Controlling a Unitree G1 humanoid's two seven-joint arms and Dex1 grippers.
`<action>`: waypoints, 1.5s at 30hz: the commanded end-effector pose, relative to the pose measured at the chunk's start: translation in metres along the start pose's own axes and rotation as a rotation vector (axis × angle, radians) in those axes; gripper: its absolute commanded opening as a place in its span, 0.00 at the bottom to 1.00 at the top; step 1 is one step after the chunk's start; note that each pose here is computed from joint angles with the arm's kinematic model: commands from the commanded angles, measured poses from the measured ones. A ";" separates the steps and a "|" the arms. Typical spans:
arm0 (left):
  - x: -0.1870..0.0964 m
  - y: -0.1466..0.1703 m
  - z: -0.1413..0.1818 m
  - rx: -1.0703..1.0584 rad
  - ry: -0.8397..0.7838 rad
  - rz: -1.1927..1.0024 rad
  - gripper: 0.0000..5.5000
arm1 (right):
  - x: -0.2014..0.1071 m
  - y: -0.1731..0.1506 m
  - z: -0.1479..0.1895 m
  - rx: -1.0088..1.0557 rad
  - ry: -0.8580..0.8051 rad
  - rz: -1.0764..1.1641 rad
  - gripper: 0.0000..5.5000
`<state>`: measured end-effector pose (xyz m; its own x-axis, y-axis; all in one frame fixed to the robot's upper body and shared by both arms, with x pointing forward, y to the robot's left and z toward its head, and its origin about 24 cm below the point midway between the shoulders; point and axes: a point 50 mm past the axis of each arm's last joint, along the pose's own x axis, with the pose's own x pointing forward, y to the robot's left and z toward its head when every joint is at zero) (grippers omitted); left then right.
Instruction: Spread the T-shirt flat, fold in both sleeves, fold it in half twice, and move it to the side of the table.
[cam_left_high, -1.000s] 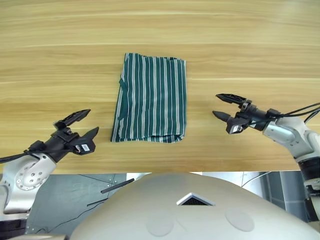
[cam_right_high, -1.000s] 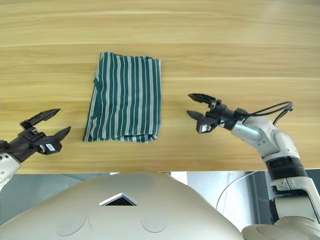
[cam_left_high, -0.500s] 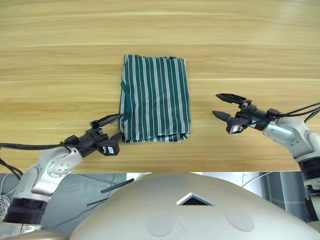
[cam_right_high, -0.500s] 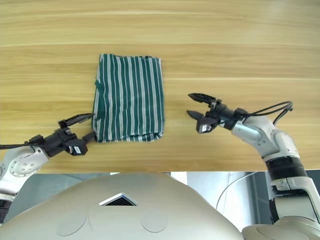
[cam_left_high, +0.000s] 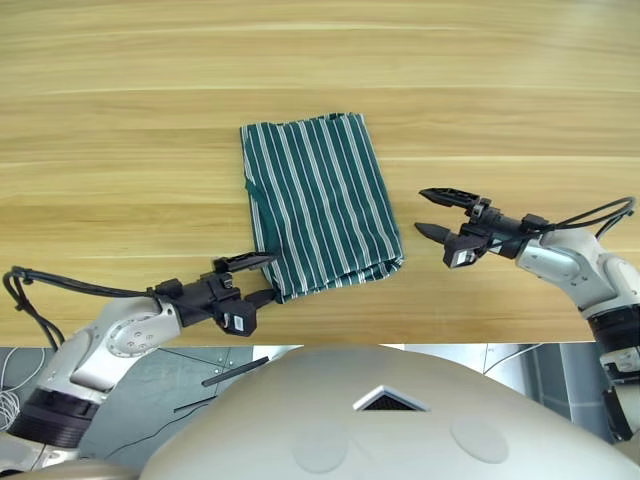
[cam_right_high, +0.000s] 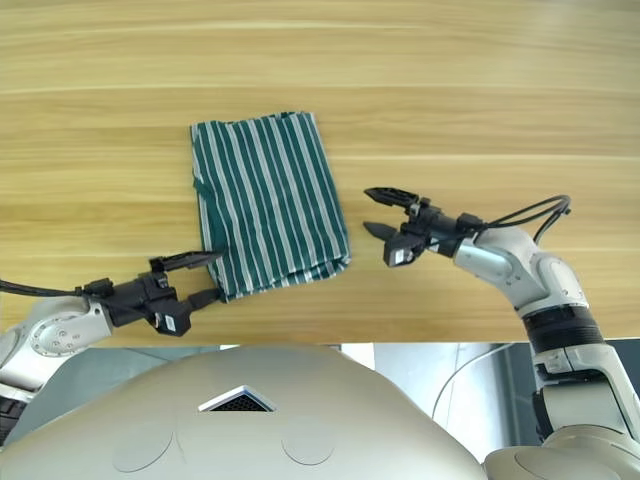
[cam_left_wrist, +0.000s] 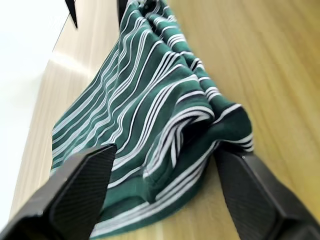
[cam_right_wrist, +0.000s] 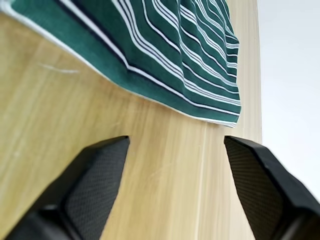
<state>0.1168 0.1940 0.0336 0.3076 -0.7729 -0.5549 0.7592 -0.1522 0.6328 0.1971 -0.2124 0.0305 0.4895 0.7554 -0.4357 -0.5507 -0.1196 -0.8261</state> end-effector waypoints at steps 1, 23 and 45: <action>0.002 -0.016 -0.017 -0.015 0.076 -0.169 0.66 | 0.004 -0.004 0.002 -0.008 -0.018 -0.013 0.64; 0.013 -0.027 -0.012 -0.029 -0.017 -0.223 0.23 | -0.025 0.004 0.017 0.072 -0.049 0.083 0.64; 0.018 -0.012 -0.030 -0.025 0.035 -0.124 0.02 | 0.020 0.023 0.034 0.146 -0.259 0.179 0.64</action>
<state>0.1346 0.1902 0.0202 0.2393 -0.8033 -0.5454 0.7607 -0.1939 0.6194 0.1705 -0.1799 0.0231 0.2204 0.8846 -0.4109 -0.7007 -0.1495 -0.6977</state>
